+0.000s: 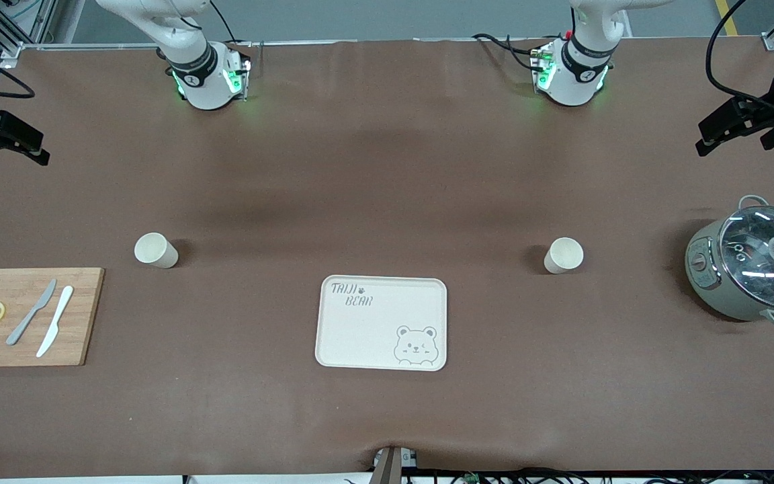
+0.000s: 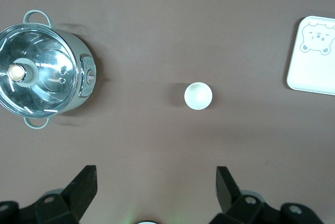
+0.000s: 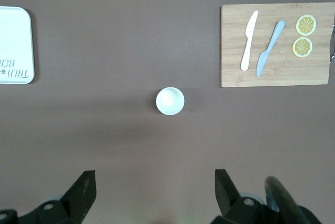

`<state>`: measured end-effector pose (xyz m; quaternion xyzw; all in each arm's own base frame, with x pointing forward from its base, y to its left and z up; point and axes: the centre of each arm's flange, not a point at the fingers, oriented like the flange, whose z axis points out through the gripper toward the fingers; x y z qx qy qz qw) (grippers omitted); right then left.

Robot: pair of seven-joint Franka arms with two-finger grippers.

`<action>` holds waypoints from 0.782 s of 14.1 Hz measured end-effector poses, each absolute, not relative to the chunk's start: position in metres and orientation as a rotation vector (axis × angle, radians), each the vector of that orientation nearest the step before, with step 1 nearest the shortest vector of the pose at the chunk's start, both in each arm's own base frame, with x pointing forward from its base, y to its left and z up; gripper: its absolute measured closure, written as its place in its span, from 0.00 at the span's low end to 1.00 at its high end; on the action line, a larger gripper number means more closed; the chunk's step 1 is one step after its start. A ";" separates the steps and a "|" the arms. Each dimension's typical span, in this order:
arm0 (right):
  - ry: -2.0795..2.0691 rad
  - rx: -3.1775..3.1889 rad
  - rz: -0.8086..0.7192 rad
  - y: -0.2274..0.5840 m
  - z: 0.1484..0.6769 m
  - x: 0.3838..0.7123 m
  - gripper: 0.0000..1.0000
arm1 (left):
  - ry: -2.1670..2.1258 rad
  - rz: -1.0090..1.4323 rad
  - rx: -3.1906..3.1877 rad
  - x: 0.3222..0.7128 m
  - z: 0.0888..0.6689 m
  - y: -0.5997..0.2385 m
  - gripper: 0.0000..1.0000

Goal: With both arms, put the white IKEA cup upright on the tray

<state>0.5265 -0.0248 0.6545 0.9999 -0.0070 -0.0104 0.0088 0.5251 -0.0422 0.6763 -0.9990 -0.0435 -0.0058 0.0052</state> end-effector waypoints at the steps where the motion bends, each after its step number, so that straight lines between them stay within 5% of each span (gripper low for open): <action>1: -0.026 3.124 -0.032 -0.026 0.654 0.526 0.00 | -0.136 -0.018 -3.128 0.525 0.676 -0.042 0.00; 11: -0.028 3.125 -0.040 -0.028 0.645 0.535 0.00 | -0.147 0.010 -3.121 0.526 0.670 -0.038 0.00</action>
